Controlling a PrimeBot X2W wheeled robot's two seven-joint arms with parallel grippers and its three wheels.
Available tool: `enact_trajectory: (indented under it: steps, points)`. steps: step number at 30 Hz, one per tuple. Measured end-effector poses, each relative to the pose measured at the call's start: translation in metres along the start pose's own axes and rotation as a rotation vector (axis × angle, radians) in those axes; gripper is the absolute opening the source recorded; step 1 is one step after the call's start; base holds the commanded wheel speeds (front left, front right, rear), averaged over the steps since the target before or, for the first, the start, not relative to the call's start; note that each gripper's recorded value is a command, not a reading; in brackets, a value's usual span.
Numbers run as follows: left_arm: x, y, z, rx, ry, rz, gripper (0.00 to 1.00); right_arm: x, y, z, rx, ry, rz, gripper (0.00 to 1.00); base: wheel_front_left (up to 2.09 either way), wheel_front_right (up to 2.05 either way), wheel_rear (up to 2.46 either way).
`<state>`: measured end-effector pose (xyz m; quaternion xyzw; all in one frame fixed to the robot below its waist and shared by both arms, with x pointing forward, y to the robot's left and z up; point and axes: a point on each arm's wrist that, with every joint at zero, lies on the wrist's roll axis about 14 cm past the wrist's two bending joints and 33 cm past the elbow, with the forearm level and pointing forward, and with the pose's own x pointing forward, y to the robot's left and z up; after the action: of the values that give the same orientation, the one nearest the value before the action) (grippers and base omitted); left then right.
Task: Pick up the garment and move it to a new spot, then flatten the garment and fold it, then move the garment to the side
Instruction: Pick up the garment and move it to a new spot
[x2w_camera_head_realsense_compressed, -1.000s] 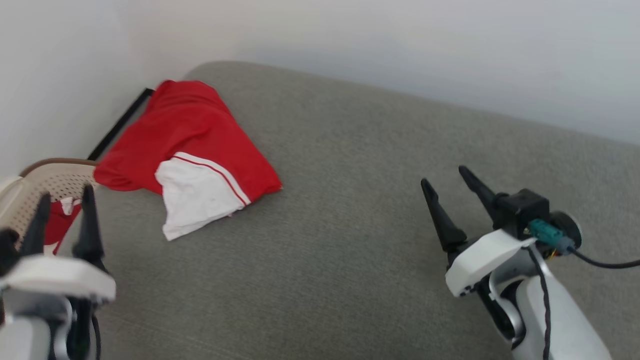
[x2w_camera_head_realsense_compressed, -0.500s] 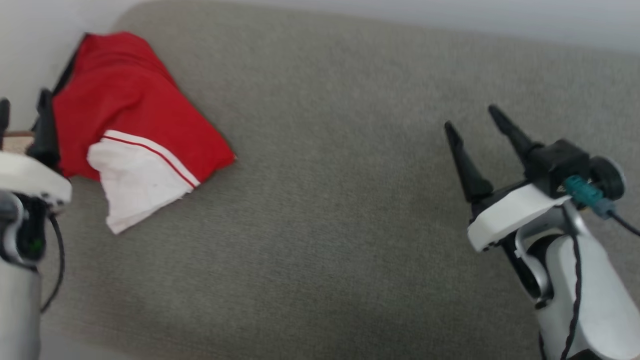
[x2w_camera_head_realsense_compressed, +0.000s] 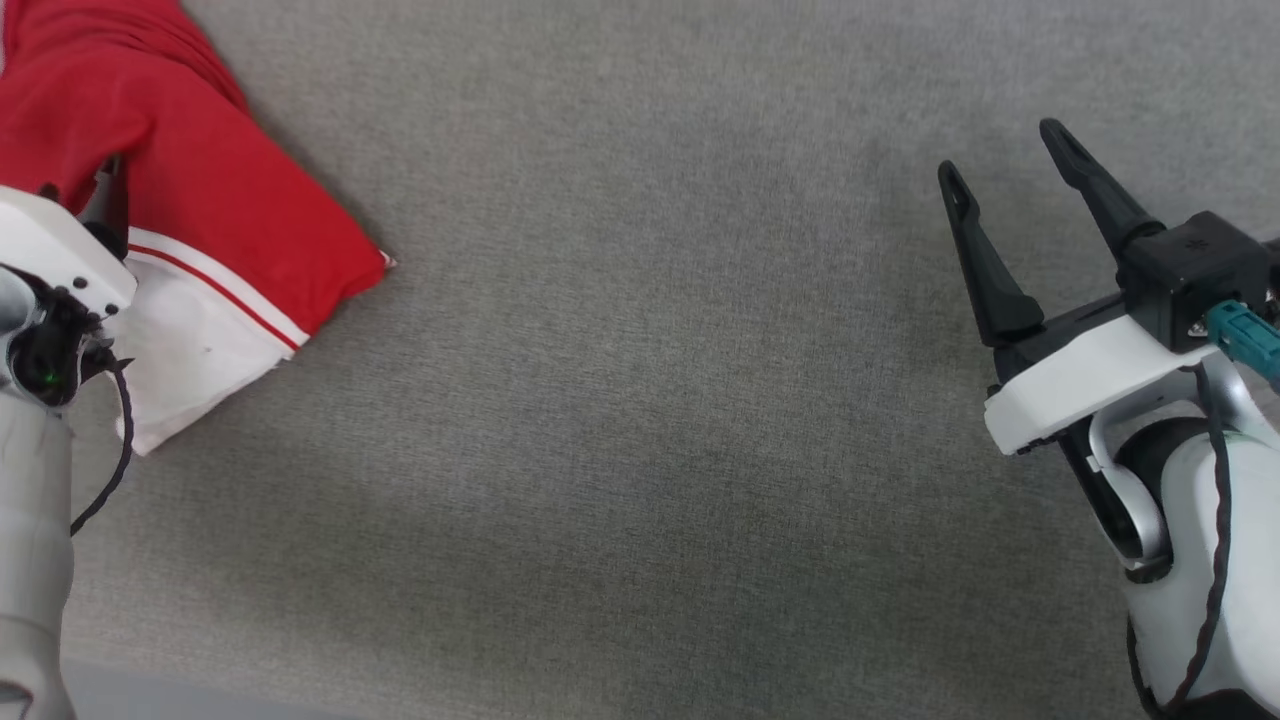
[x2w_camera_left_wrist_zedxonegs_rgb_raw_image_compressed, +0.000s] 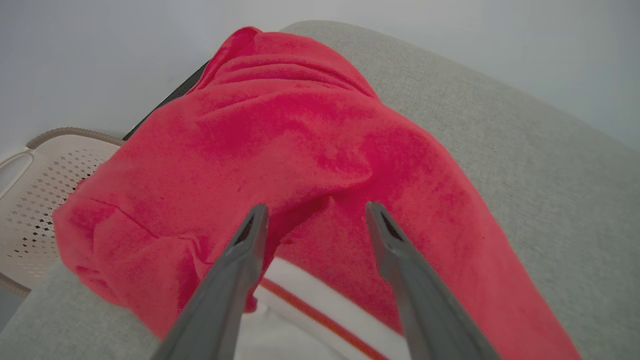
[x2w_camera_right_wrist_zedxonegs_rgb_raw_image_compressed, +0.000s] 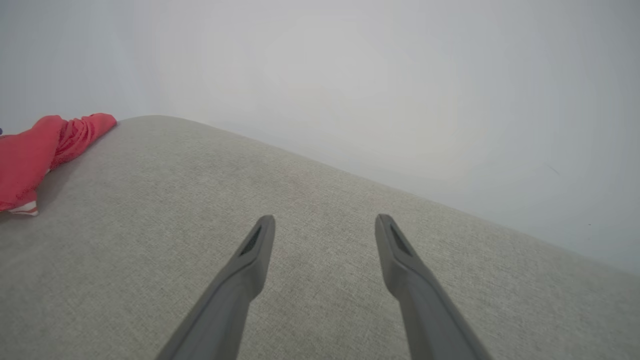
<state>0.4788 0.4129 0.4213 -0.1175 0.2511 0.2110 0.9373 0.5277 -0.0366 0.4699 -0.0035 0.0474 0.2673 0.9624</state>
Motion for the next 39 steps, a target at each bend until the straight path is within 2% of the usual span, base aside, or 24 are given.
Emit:
enact_trajectory:
  steps: [9,21,22,23,30,34,39]
  points:
    - [0.021,-0.001,-0.05,-0.049,0.242,0.051,1.0,0.003,-0.009,-0.017,-0.019,0.053,-0.001,1.0,0.0,0.0,0.0]
    - [0.025,-0.005,-0.068,-0.111,0.352,0.064,1.0,0.005,-0.012,-0.022,-0.035,0.079,0.004,1.0,0.0,0.0,0.0]
    - [0.026,-0.006,-0.067,-0.113,0.36,0.062,0.89,0.005,-0.012,-0.022,-0.039,0.082,0.004,1.0,0.0,0.0,0.0]
    - [0.025,-0.005,-0.067,-0.116,0.358,0.064,0.0,0.006,-0.012,-0.021,-0.041,0.08,0.004,1.0,0.0,0.0,0.0]
    - [0.02,-0.001,-0.052,-0.092,0.329,0.064,0.0,0.005,-0.01,-0.011,-0.034,0.05,-0.001,1.0,0.0,0.0,0.0]
    - [0.017,-0.001,-0.03,-0.058,0.268,0.054,0.0,0.005,-0.009,-0.003,-0.031,0.029,-0.005,1.0,0.0,0.0,0.0]
    - [0.008,-0.002,0.02,0.0,0.134,0.029,0.0,0.002,-0.004,0.012,-0.025,-0.014,-0.009,1.0,0.0,0.0,0.0]
